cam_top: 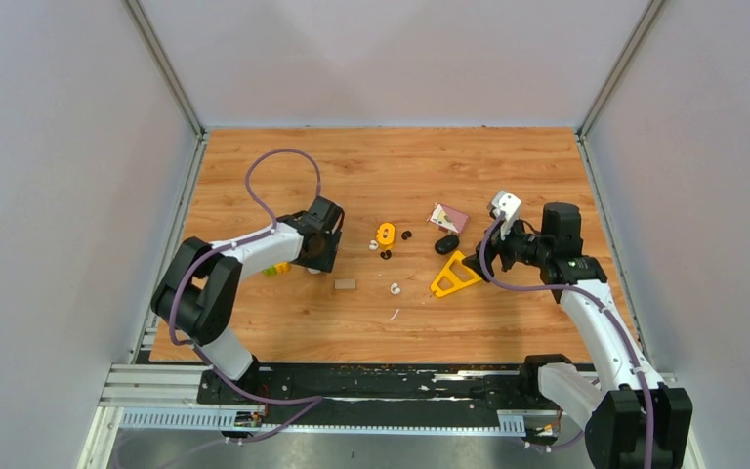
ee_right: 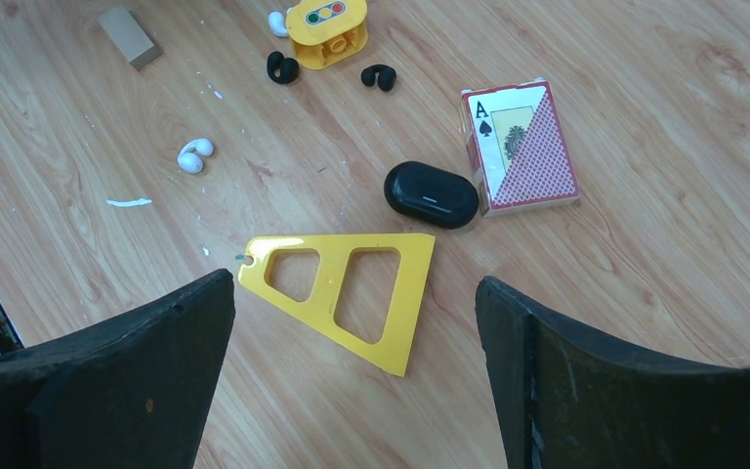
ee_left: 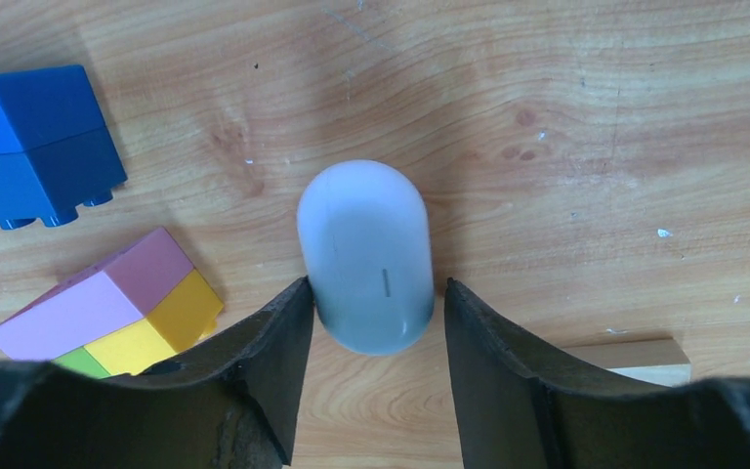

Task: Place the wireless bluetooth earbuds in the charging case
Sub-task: Pick up the charging case at the center of the board.

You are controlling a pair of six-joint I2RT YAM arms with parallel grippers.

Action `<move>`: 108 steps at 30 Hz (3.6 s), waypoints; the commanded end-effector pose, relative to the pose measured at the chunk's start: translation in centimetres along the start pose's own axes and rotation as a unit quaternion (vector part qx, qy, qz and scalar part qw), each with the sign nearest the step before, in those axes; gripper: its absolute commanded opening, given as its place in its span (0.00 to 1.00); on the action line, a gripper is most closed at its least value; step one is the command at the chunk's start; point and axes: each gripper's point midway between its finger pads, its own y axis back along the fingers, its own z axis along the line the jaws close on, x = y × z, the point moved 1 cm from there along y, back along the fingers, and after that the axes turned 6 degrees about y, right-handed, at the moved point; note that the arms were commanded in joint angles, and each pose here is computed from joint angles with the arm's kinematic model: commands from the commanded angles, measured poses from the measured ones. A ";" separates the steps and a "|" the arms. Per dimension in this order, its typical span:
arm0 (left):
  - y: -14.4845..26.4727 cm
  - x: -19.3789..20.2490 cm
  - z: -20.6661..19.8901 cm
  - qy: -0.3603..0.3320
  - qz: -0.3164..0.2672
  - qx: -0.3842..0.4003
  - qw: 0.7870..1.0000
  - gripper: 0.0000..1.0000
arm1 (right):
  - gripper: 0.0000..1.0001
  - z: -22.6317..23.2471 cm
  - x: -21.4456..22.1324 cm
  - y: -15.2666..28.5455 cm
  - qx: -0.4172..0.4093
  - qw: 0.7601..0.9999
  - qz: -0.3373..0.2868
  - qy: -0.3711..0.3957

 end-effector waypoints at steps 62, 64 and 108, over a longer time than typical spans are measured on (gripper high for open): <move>23.5 0.5 -19.4 -0.383 -0.336 0.240 0.826 0.32 | 0.60 13.2 -9.7 -3.1 -0.311 0.918 0.043 -0.243; 23.7 0.4 -19.5 -0.382 -0.339 0.241 0.825 0.32 | 0.58 13.3 -9.4 -3.2 -0.311 0.917 0.045 -0.244; 31.9 -2.1 -22.3 0.082 -0.303 0.727 0.611 0.71 | 0.01 10.3 -14.1 4.7 -0.282 0.940 -0.174 -0.081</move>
